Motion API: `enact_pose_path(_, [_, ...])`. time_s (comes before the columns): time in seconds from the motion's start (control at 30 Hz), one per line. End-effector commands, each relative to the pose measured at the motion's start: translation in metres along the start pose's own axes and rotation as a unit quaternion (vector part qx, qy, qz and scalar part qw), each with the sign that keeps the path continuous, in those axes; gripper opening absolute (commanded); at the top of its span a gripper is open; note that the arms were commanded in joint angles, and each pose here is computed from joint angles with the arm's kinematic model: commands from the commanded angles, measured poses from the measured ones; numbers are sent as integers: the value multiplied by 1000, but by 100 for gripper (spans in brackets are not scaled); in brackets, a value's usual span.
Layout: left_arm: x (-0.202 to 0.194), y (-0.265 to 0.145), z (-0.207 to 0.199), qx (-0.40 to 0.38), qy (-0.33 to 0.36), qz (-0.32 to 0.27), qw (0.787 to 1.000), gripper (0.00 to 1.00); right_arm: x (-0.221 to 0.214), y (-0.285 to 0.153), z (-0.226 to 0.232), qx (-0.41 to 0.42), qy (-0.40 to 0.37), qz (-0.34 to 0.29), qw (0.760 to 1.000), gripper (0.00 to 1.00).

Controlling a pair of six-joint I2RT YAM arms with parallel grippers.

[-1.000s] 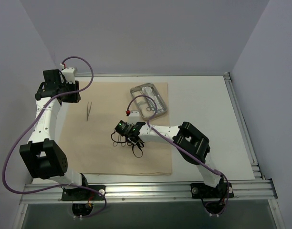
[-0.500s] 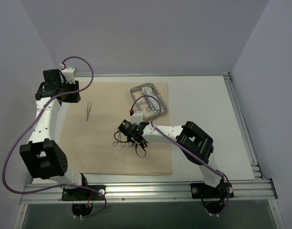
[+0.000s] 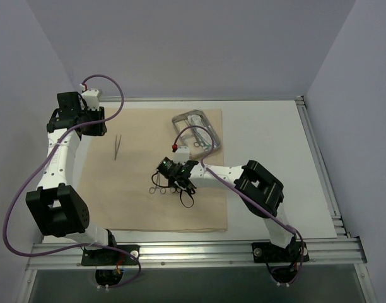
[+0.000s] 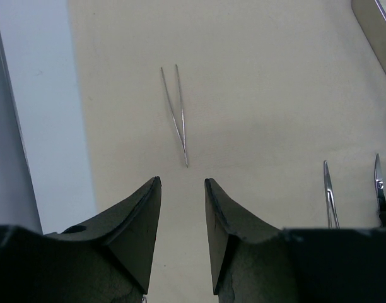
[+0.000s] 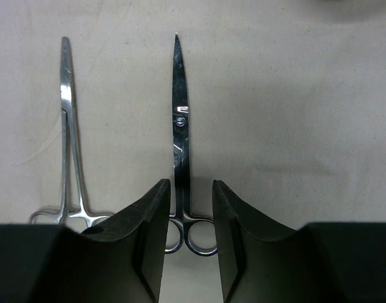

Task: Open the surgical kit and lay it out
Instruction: Place the medical item in the surgical kit, then pick up the medical item from the container.

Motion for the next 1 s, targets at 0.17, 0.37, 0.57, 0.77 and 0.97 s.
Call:
enact_pose_path(0.17, [16, -15, -1, -5, 20, -31, 999, 43, 114, -87, 5, 70, -40, -124, 989, 30])
enact_pose_path(0.37, [17, -21, -9, -36, 39, -26, 998, 44, 184, -79, -53, 95, -56, -134, 985, 29])
enact_pose_path(0.57, [15, -21, -22, -87, 44, -2, 995, 44, 230, -31, -118, 83, -77, -115, 987, 25])
enact_pose_path(0.77, [14, -4, -22, -105, 27, 32, 994, 44, 243, 18, -134, 104, -124, -83, 983, 18])
enact_pose_path(0.97, [17, 18, -19, -104, 11, 59, 993, 44, 225, 56, -130, 128, -167, -40, 977, 19])
Point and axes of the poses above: each gripper's point midway between its finger pads, its own y axis out along the fingers, its own z axis along the line the jaws close on, x = y × z, the point moved 4 cm from there along -y, back along the fingers, and after that the axes turned 7 degrees about -y, right-handed, at the moved point
